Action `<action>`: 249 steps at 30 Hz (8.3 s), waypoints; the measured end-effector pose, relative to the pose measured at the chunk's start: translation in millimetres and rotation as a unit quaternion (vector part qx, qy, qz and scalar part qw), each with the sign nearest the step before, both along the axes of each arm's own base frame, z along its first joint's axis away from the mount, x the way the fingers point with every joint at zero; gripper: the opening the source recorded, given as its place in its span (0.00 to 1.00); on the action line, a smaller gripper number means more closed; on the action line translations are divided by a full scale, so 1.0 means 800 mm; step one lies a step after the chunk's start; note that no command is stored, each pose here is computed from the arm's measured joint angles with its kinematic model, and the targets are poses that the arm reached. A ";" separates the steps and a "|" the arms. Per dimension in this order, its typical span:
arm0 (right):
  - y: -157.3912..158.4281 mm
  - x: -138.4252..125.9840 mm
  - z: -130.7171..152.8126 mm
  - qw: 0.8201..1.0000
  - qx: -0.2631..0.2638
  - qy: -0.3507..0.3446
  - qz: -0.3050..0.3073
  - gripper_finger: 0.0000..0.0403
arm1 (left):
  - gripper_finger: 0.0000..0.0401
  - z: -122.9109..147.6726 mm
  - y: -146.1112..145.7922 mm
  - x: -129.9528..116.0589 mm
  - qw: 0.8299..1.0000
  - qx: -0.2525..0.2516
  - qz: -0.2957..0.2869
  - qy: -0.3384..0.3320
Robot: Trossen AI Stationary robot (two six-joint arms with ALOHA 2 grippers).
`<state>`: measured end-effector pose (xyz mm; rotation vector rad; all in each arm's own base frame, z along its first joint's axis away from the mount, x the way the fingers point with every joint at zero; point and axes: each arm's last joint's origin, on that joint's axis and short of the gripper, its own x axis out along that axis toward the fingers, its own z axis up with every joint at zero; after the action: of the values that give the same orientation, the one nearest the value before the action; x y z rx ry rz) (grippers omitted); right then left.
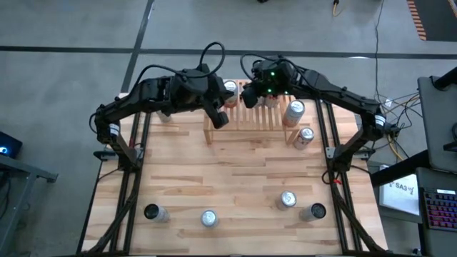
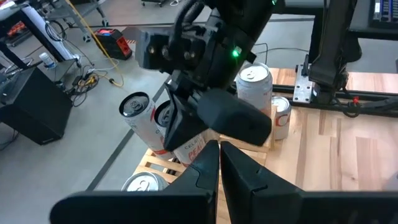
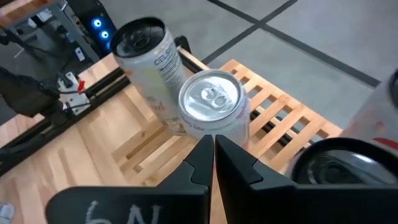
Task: Place canned beverage on shelf
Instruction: Put the left white soda can on the shelf aligned with the other white soda can
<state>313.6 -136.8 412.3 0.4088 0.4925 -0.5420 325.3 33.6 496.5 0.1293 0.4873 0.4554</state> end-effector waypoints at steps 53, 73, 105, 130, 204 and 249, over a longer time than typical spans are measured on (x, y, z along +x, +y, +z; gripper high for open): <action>0.025 -0.068 0.048 0.998 -0.002 -0.033 -0.050 0.02 | 0.00 -0.020 -0.004 0.018 1.000 -0.004 -0.004 0.002; 0.032 -0.087 0.047 0.999 -0.010 0.014 -0.048 0.02 | 0.00 -0.091 0.007 0.073 1.000 0.005 0.001 -0.005; -0.012 -0.098 0.038 0.993 -0.044 0.057 -0.098 0.02 | 0.00 -0.155 0.062 0.125 0.992 0.055 0.092 0.067; -0.021 -0.101 0.037 0.990 -0.083 0.088 -0.076 0.02 | 0.00 -0.150 0.091 0.121 0.989 0.066 0.121 0.060; -0.048 -0.077 0.012 0.996 -0.024 0.072 -0.039 0.02 | 0.00 -0.149 0.103 0.138 0.987 0.062 0.130 0.070; -0.069 -0.112 0.027 0.990 0.132 -0.017 -0.047 0.02 | 0.00 -0.164 0.095 0.144 0.987 0.044 0.128 0.089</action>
<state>223.7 -192.4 433.9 0.6967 0.5165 -0.5613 440.1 109.8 365.7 0.1938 0.6644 0.7220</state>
